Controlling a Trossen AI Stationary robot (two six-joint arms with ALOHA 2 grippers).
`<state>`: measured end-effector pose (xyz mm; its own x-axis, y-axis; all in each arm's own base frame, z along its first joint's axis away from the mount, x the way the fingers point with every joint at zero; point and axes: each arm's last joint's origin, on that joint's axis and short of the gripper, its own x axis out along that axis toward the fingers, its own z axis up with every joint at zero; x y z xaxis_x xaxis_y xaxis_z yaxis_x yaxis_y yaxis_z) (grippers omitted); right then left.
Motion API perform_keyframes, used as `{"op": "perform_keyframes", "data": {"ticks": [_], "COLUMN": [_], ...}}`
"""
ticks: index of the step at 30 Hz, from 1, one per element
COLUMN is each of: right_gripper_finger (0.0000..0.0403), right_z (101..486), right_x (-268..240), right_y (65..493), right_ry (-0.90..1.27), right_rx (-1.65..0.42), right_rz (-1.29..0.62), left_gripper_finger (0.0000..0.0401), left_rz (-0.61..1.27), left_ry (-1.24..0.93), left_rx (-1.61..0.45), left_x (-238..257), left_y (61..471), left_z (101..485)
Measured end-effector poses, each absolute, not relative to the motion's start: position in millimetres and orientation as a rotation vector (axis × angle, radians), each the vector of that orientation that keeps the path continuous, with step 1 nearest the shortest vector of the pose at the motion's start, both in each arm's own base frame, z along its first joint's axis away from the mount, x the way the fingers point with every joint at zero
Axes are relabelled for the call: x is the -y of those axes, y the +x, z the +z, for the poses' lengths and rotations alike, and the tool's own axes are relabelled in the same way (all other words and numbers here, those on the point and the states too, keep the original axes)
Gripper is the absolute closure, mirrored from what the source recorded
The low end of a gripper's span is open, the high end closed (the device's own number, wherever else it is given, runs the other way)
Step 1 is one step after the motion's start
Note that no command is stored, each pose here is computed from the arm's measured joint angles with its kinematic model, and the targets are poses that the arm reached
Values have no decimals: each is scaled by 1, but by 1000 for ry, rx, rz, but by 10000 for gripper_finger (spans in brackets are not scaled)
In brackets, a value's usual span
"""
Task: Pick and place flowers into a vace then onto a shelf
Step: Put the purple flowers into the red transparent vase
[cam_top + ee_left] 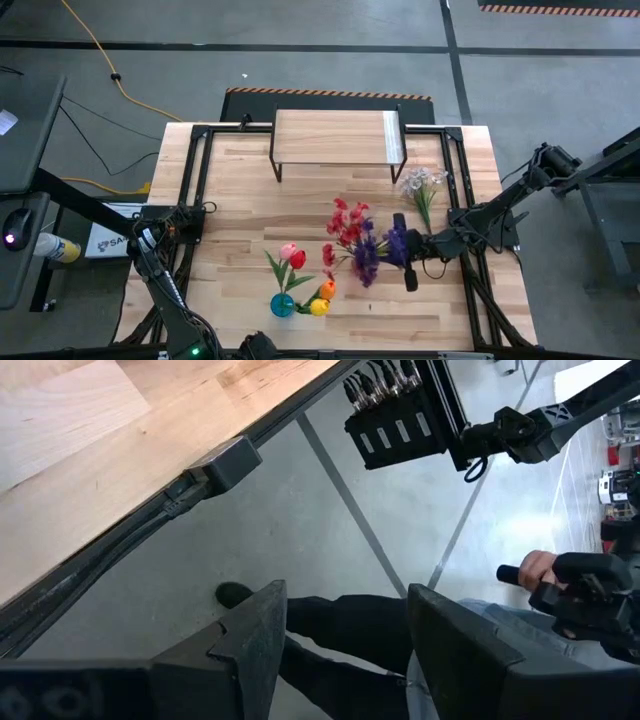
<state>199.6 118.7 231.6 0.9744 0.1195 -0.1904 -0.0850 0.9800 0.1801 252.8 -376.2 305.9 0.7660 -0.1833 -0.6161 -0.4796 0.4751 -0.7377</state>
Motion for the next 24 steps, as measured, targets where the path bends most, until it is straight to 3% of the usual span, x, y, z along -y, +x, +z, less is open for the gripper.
{"op": "perform_keyframes", "data": {"ticks": [7, 18, 24], "right_gripper_finger": [326, 237, 213], "right_z": [228, 226, 224], "right_x": [-119, -122, -122], "right_y": [199, 198, 197], "right_ry": [192, 191, 187], "right_rx": [-246, -286, -311], "right_rz": [138, 257, 269], "left_gripper_finger": [162, 162, 162], "left_rz": [201, 193, 190], "left_ry": [-1084, -1063, -1058], "left_rx": [-707, -708, -708], "left_x": [376, 376, 376], "left_y": [253, 253, 253], "left_z": [306, 306, 306]}}
